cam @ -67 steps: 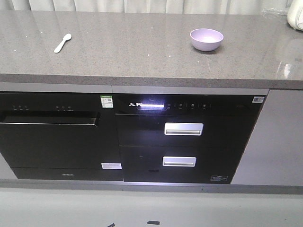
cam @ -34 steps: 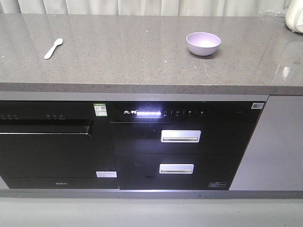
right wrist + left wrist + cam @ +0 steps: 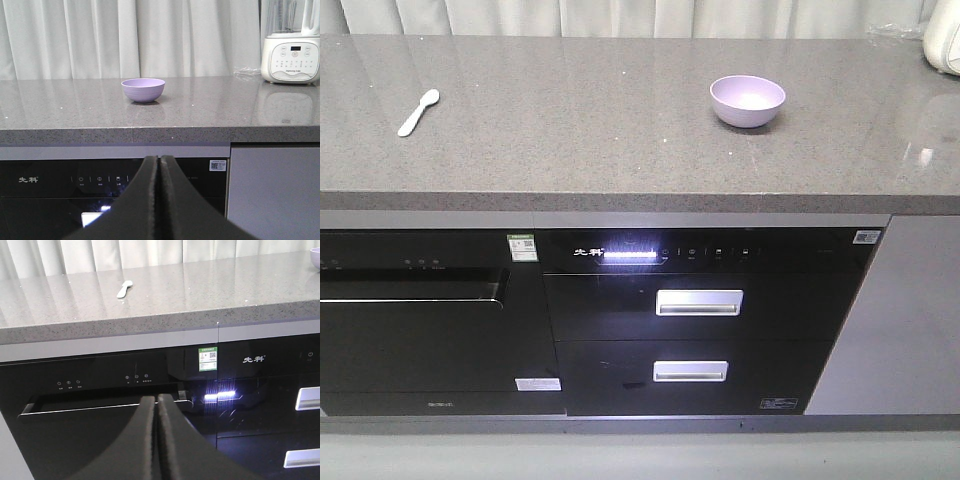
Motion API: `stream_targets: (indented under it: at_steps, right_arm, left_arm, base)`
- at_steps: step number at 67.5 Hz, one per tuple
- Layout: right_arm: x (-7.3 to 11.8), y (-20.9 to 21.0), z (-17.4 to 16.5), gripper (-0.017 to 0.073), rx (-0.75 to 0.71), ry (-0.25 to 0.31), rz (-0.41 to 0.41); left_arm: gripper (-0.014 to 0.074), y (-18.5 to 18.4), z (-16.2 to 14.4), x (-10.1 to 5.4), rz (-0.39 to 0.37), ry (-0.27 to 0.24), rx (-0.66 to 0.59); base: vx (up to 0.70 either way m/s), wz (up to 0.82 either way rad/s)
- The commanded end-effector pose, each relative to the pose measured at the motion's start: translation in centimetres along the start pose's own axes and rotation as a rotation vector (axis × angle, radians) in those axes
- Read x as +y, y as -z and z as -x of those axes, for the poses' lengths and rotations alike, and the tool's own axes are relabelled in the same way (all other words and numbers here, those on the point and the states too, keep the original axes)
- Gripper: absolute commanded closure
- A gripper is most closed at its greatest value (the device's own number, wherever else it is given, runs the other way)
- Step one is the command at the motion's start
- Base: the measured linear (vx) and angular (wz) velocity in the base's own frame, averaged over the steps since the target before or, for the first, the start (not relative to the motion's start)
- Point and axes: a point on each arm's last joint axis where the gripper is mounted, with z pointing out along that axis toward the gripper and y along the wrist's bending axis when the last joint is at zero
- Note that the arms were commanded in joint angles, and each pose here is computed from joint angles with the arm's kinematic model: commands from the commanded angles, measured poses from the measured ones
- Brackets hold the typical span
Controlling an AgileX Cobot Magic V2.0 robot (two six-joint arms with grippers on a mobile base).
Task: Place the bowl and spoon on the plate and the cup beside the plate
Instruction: 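Drive the base forward up to the counter edge, then drive closer and align the base with the lavender bowl and spoon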
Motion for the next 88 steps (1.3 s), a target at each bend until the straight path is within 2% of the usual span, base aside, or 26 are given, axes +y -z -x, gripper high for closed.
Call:
stream_targets:
  at_steps: [1, 88]
  right_arm:
    - [0.1, 0.07, 0.59, 0.0562, -0.079, 0.009, 0.012]
    - [0.1, 0.07, 0.59, 0.0562, -0.079, 0.009, 0.012]
  left_arm:
    - [0.06, 0.21, 0.98, -0.01, -0.001, 0.018, -0.094]
    - [0.06, 0.21, 0.98, -0.01, -0.001, 0.018, -0.094]
  base:
    - [0.08, -0.01]
    - [0.07, -0.02]
